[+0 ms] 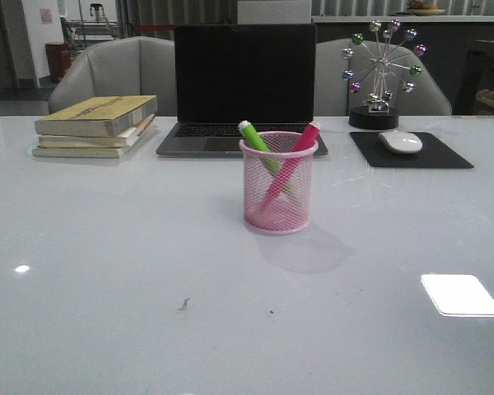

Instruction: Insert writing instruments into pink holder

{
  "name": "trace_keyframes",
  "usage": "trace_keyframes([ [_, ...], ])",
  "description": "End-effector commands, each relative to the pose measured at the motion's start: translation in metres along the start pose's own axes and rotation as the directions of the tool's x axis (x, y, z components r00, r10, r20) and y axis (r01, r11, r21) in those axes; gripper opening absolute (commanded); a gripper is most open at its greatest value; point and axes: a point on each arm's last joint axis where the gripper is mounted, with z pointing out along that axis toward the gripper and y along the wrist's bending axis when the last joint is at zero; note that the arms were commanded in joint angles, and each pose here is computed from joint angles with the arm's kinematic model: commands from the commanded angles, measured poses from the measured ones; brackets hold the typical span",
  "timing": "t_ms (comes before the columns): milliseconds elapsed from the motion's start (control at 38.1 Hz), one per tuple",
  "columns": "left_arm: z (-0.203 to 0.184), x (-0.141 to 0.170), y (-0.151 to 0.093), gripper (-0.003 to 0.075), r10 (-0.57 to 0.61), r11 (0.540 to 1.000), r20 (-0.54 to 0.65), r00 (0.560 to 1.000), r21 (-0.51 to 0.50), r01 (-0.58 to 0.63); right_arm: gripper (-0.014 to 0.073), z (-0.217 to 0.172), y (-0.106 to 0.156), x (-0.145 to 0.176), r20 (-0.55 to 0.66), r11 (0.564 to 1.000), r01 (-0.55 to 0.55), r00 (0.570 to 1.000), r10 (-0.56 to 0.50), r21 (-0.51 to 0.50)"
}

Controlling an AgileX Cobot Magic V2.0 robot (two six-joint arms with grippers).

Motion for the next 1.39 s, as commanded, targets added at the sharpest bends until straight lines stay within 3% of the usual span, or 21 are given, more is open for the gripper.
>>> trace_keyframes([
  [0,-0.0070,-0.0101,0.0007,0.0289,-0.013,1.000,0.109,0.994,-0.005,0.013,0.0395,-0.0044,-0.0041,-0.0162,0.104,0.999,0.009,0.994,-0.013,0.040],
  [1234,-0.0066,-0.0080,0.0012,0.0289,0.016,1.000,0.110,0.994,-0.016,-0.014,0.0392,-0.0032,-0.0044,-0.0166,0.108,0.999,0.004,0.994,-0.009,0.042],
  [1365,-0.0066,-0.0080,0.0012,0.0289,0.016,1.000,0.110,0.994,-0.016,-0.014,0.0288,-0.0032,-0.0044,-0.0167,0.109,0.999,0.002,0.994,-0.006,0.041],
])
